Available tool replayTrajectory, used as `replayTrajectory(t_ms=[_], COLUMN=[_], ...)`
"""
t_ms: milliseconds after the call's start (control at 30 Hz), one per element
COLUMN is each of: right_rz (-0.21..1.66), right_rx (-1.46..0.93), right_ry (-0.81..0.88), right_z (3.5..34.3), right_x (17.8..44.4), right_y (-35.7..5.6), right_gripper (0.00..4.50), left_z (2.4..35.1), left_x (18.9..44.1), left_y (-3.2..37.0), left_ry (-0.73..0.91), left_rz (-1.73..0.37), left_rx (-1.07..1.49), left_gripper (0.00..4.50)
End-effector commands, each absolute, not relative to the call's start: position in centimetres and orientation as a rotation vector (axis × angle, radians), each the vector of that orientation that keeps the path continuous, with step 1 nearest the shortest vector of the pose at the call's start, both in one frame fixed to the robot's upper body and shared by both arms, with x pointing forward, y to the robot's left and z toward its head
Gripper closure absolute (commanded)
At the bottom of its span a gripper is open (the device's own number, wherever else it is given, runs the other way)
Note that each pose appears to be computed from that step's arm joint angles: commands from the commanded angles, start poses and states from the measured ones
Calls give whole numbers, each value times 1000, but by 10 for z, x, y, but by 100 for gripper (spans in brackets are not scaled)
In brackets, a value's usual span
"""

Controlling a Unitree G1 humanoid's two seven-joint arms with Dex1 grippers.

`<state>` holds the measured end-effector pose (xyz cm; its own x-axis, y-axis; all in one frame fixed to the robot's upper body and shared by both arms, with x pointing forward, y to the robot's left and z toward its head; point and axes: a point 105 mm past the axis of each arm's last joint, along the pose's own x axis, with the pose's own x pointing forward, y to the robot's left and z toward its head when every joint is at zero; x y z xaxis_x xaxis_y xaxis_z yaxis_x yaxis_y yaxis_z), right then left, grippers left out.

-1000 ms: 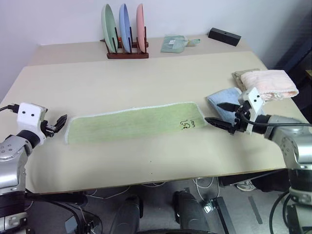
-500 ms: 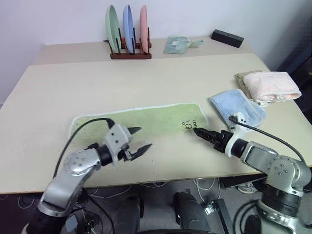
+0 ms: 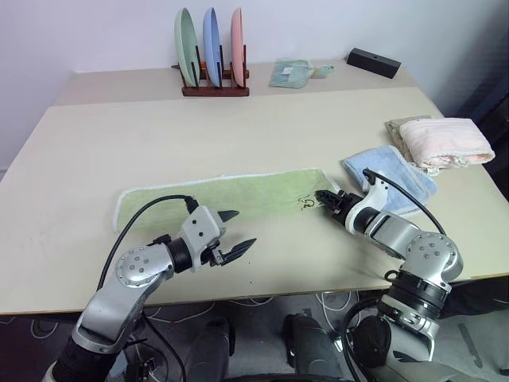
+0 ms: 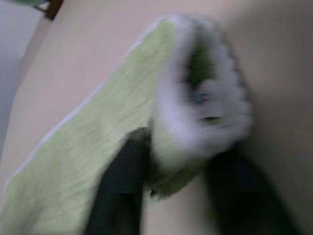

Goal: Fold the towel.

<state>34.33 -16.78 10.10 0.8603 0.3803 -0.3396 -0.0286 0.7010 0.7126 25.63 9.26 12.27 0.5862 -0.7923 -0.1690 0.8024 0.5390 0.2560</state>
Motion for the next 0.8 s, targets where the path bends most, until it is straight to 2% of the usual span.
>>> replayTrajectory(t_ms=[33, 333, 433, 600, 700, 800], right_rz=[226, 224, 315, 619, 772, 825], right_rx=[760, 426, 174, -179, -328, -357], right_ry=[418, 219, 182, 175, 196, 233], right_z=[116, 172, 194, 200, 184, 161], right_x=[348, 345, 338, 323, 315, 321], right_y=[-172, -213, -214, -157, -123, -95], right_gripper=[447, 447, 447, 447, 447, 447], left_z=[134, 130, 130, 134, 136, 137], left_x=[254, 255, 259, 263, 265, 263], left_y=[93, 95, 96, 94, 92, 90], left_ry=[-11, 3, 2, -15, -23, -28], left_rz=[-935, -924, -922, -925, -924, -925], left_rx=[340, 336, 340, 345, 342, 337], left_gripper=[104, 104, 104, 104, 104, 104])
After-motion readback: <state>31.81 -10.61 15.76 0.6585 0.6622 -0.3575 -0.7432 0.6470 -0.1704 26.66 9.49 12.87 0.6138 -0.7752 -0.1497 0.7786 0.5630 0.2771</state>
